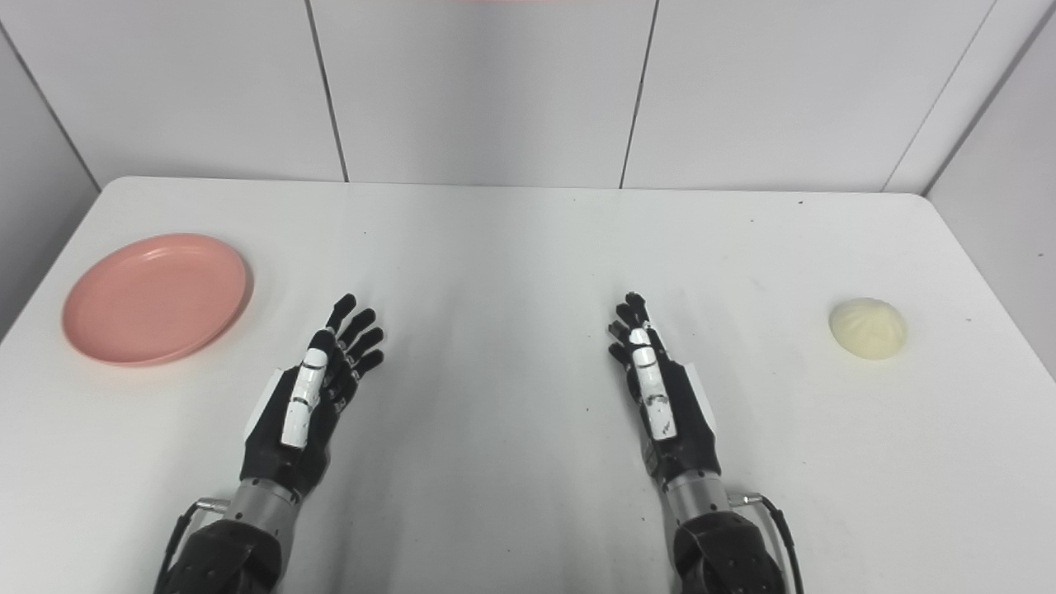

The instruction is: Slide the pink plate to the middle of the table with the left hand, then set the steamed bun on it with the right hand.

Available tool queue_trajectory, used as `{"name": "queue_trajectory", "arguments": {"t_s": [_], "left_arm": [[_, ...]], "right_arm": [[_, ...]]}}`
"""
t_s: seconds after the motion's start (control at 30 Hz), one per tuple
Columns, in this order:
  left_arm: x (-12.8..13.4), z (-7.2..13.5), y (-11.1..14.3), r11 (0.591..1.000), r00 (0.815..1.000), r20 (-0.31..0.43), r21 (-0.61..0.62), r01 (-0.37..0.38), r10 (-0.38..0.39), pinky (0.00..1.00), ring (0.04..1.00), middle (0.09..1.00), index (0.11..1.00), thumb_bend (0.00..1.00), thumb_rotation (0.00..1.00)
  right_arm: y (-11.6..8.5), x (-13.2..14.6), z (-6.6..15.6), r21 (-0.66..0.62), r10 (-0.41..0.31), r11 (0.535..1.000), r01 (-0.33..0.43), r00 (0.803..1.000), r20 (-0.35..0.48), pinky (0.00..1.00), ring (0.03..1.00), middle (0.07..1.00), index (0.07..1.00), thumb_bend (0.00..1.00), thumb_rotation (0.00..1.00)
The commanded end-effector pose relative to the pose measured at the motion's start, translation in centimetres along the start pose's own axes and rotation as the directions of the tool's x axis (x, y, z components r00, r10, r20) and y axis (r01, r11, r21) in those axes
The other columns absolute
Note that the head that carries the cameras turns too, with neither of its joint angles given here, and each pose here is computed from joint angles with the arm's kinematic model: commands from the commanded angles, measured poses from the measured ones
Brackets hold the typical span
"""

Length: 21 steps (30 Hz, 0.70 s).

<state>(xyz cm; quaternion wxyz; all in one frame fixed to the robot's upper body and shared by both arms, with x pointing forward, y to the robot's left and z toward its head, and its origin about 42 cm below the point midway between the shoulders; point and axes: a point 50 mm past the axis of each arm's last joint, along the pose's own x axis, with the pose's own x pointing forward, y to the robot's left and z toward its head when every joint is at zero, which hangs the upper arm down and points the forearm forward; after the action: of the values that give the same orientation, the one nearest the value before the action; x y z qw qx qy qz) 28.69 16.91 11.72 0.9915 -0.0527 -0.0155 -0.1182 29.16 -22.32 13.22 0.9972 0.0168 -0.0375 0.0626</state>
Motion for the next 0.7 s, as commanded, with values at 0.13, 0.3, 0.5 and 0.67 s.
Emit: {"name": "queue_trajectory", "arguments": {"t_s": [0.13, 0.3, 0.5, 0.67], "left_arm": [[-0.34, -1.12, -0.4, 1.0, 0.998, -0.061, -0.006, 0.003, -0.003, 0.92, 0.934, 0.956, 0.961, 0.47, 1.0], [-0.33, -1.12, -0.45, 1.0, 0.998, -0.061, -0.009, 0.004, -0.005, 0.92, 0.933, 0.956, 0.963, 0.47, 1.0], [-0.36, -1.05, -0.4, 1.0, 0.998, -0.062, -0.01, 0.006, -0.006, 0.92, 0.936, 0.957, 0.964, 0.47, 1.0], [-0.25, -1.13, -0.24, 1.0, 0.998, -0.063, -0.011, 0.007, -0.008, 0.92, 0.937, 0.959, 0.965, 0.47, 1.0]], "right_arm": [[0.1, -0.18, 0.52, 0.0, 0.01, 1.0, -0.01, 1.0, 0.014, 0.95, 0.954, 0.97, 0.981, 0.37, 1.0], [0.13, -0.16, 0.53, -0.002, 0.011, 1.0, -0.011, 1.0, 0.016, 0.95, 0.95, 0.966, 0.975, 0.37, 1.0], [0.27, -0.21, 0.56, 0.003, 0.016, 1.0, -0.016, 1.0, 0.013, 0.96, 0.958, 0.973, 0.982, 0.37, 1.0], [0.36, -0.12, 0.49, 0.006, 0.013, 1.0, -0.013, 1.0, 0.015, 0.95, 0.949, 0.966, 0.975, 0.36, 1.0]]}}
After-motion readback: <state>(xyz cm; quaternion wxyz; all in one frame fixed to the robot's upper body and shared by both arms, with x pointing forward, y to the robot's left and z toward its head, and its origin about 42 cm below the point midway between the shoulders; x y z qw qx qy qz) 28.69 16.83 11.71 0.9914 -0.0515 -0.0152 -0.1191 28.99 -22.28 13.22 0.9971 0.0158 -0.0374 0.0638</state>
